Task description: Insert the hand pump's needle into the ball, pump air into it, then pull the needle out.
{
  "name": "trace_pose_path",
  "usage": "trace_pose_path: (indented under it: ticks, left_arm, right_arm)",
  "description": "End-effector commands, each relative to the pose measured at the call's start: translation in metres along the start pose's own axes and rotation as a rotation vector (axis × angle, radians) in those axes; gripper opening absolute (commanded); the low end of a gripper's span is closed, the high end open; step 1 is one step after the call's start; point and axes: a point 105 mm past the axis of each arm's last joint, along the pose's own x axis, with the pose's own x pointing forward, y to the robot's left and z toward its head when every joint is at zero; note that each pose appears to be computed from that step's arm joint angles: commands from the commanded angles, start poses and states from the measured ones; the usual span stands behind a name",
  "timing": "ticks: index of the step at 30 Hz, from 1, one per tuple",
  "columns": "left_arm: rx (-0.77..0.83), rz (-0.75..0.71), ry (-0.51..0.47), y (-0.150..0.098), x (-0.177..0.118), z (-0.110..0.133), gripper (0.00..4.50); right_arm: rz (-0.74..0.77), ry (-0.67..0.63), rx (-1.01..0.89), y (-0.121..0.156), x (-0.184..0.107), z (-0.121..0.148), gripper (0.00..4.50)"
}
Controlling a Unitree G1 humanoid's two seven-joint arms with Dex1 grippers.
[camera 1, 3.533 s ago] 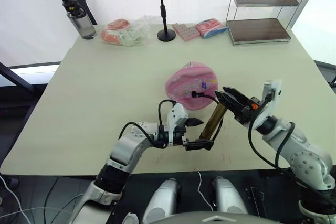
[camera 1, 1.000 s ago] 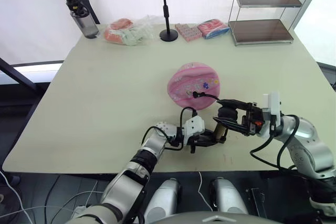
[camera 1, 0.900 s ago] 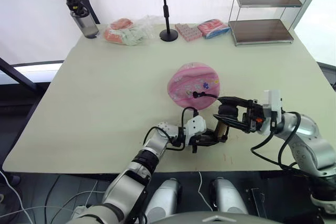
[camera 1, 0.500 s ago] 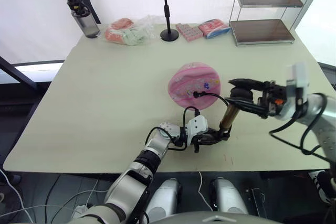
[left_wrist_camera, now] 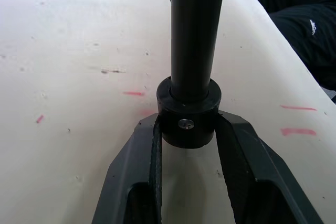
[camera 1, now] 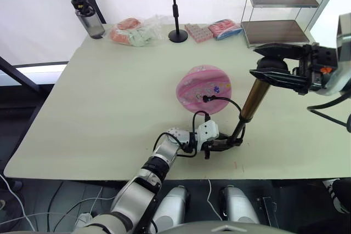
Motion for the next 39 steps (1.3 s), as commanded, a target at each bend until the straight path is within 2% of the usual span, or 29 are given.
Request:
trace_pose_path:
  ticks: [1, 11, 16, 23, 32, 35, 39]
  left_arm:
    - [-0.104, -0.031, 0.131, -0.019, -0.007, -0.042, 1.09]
    - [-0.112, -0.031, 0.123, -0.018, -0.003, -0.040, 1.09]
    - [-0.112, -0.038, 0.123, -0.019, 0.001, -0.040, 1.09]
    - [-0.112, -0.046, 0.128, -0.021, 0.002, -0.042, 1.09]
    - [-0.109, -0.041, 0.123, -0.022, 0.004, -0.042, 1.09]
    - [-0.108, -0.043, 0.120, -0.023, 0.005, -0.042, 1.09]
    - [-0.102, -0.048, 0.114, -0.023, 0.008, -0.040, 1.09]
  right_arm:
    - [0.003, -0.083, -0.103, 0.013, -0.001, 0.022, 1.99]
    - [-0.031, 0.007, -0.034, 0.030, -0.002, -0.054, 1.99]
    - [-0.015, 0.072, 0.012, 0.047, -0.002, -0.102, 1.99]
    - [-0.018, 0.119, 0.074, 0.067, 0.003, -0.154, 1.99]
    - [-0.030, 0.156, 0.112, 0.081, 0.002, -0.187, 1.99]
    - [-0.040, 0.157, 0.103, 0.078, -0.001, -0.187, 1.99]
    - [-0.076, 0.115, 0.075, 0.064, -0.005, -0.169, 1.99]
